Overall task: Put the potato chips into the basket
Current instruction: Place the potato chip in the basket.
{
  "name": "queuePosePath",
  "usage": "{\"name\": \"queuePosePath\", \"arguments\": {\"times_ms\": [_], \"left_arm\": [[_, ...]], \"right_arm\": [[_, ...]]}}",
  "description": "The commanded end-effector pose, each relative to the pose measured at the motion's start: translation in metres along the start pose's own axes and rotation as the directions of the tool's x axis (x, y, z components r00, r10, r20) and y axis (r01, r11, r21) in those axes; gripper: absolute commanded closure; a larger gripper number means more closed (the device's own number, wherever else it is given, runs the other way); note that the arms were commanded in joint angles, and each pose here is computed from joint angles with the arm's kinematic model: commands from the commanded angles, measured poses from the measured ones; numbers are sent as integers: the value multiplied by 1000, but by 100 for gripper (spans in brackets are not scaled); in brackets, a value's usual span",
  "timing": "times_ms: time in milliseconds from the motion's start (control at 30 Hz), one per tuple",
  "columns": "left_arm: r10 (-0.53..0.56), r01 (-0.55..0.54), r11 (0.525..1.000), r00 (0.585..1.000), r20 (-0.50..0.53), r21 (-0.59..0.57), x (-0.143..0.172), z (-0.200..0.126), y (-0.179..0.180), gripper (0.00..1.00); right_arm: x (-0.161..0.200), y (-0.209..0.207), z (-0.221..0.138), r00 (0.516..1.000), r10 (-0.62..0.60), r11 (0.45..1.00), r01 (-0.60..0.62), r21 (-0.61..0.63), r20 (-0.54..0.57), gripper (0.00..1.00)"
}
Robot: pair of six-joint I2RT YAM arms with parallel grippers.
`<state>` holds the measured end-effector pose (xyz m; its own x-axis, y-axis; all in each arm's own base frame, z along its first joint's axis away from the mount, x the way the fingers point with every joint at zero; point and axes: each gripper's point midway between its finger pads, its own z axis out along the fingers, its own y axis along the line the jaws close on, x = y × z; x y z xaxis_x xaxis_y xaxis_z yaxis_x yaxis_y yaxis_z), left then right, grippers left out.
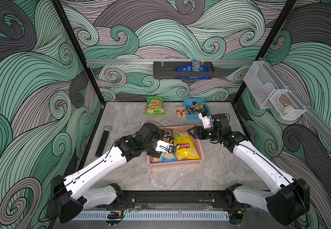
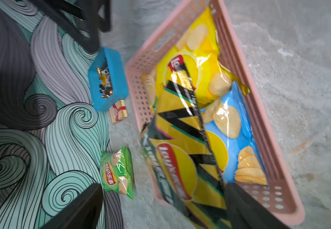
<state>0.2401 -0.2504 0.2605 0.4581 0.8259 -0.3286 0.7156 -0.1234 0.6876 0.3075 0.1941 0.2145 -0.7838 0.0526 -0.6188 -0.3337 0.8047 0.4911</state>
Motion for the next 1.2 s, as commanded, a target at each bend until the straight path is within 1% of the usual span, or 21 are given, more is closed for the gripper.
{"name": "queuePosePath", "arguments": {"times_ms": [0,67,133,167,233,267,333,400,433,533,600,667,767,800,967,1100,1167], "left_arm": [[-184,184,983,980,71,8,-16,-23,22,1],[-277,276,961,958,80,26,-12,-26,31,1],[-373,371,928,924,84,45,-2,-25,37,1],[-427,425,904,900,83,44,6,-24,41,1],[-540,541,841,838,78,17,25,-17,50,1],[-598,600,800,798,70,-2,38,-13,53,2],[-718,720,693,694,57,-35,62,-5,57,3],[-818,819,572,574,39,-53,87,3,51,4],[-851,850,523,525,25,-54,97,6,46,4],[-906,904,423,423,-17,-51,122,13,27,5],[-929,926,369,369,-15,-76,141,11,22,5],[-939,933,341,343,-6,-116,155,8,21,5],[-947,931,314,321,9,-186,172,3,25,5],[-948,929,311,319,8,-198,175,2,25,5],[-944,924,320,331,18,-212,176,2,25,6],[-932,916,333,356,72,-224,174,-1,31,6],[-929,917,333,359,91,-221,171,-3,35,6]], "right_arm": [[-6,28,5,999,-38,998,38,-54,-6,30],[-3,39,10,998,-59,996,57,-64,-19,30],[1,52,17,996,-84,994,81,-79,-37,31],[5,60,23,993,-104,991,99,-85,-52,31],[11,67,32,989,-133,988,127,-83,-71,33],[13,71,37,986,-147,987,140,-81,-82,34],[18,79,45,979,-182,981,175,-79,-94,34],[24,85,54,970,-217,975,211,-63,-111,35],[29,86,59,964,-237,971,232,-53,-125,35],[45,89,74,936,-310,950,313,-11,-170,36],[58,89,86,908,-367,925,380,26,-203,36],[71,86,96,886,-399,906,421,48,-235,38],[94,79,108,861,-416,891,450,59,-292,39],[100,78,110,854,-422,886,460,64,-304,39],[118,77,117,835,-434,872,484,75,-339,39],[114,80,114,848,-422,877,471,93,-320,39],[107,84,108,861,-415,884,458,95,-294,38]]}}
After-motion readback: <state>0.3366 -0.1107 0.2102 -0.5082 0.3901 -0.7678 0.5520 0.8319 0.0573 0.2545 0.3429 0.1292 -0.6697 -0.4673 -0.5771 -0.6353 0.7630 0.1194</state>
